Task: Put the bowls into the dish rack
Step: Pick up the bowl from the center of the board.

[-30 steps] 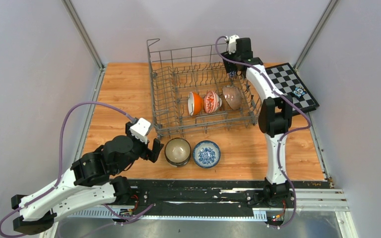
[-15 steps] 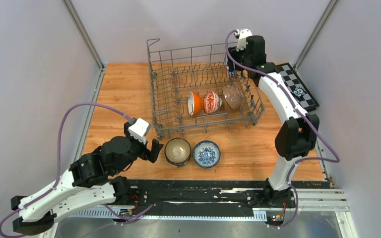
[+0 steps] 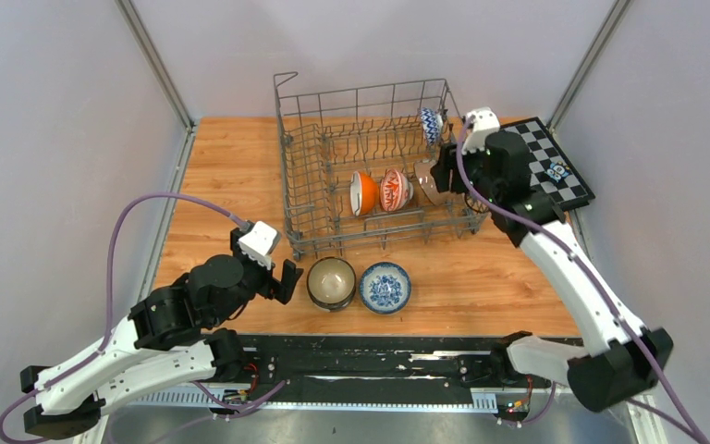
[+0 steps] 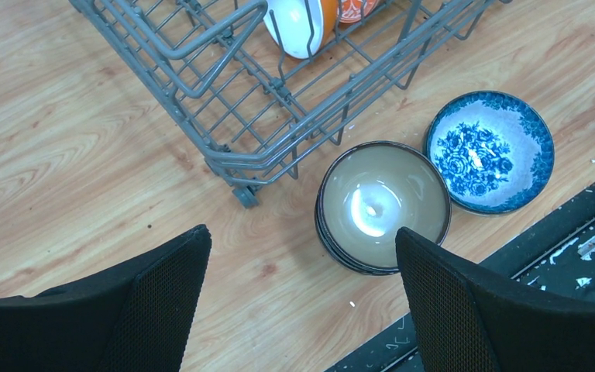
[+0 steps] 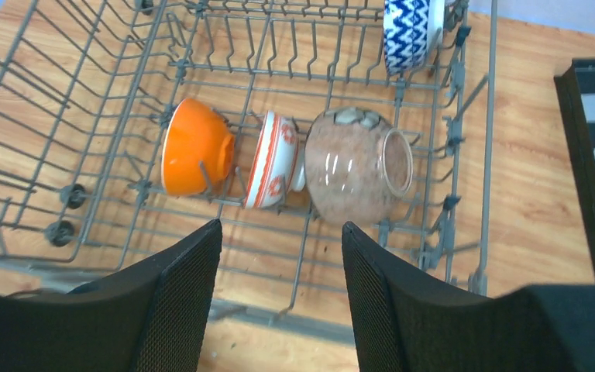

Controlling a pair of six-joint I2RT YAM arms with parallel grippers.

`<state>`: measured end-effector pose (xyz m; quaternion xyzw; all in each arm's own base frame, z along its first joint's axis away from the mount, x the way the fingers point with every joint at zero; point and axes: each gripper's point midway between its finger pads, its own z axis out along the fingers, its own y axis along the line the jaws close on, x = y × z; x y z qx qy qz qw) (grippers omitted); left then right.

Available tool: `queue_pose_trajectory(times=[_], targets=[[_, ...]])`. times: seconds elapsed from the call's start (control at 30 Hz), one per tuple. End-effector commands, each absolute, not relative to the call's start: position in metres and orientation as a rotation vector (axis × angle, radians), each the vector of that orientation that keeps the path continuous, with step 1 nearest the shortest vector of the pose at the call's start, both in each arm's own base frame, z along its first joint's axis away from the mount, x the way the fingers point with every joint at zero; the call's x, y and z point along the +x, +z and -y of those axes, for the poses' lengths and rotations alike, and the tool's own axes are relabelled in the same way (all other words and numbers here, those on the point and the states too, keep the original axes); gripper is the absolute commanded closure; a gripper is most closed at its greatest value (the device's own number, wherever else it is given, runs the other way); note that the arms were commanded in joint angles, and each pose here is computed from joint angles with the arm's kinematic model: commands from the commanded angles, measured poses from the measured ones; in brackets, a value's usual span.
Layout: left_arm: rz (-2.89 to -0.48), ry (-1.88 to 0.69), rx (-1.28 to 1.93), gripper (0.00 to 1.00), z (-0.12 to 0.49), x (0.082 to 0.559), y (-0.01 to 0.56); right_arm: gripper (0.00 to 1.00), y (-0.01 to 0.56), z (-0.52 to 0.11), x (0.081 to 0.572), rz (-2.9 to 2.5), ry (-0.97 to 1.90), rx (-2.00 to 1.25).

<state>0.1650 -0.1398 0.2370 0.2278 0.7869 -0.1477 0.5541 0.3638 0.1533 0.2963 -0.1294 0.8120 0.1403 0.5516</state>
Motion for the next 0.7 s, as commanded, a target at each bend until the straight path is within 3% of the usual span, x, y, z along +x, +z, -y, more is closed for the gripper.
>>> queue_pose_trajectory(times=[0.0,0.67], targets=[[-1.858,-0.331,0.519,0.10,0.134,0.166,0.236,0.40,0.278,-0.152,0.315,-1.989,0.429,-0.254],[-1.858,-0.327,0.506,0.09,0.131,0.166,0.237,0.50,0.164,-0.180,0.200,-2.366,0.454,-0.494]])
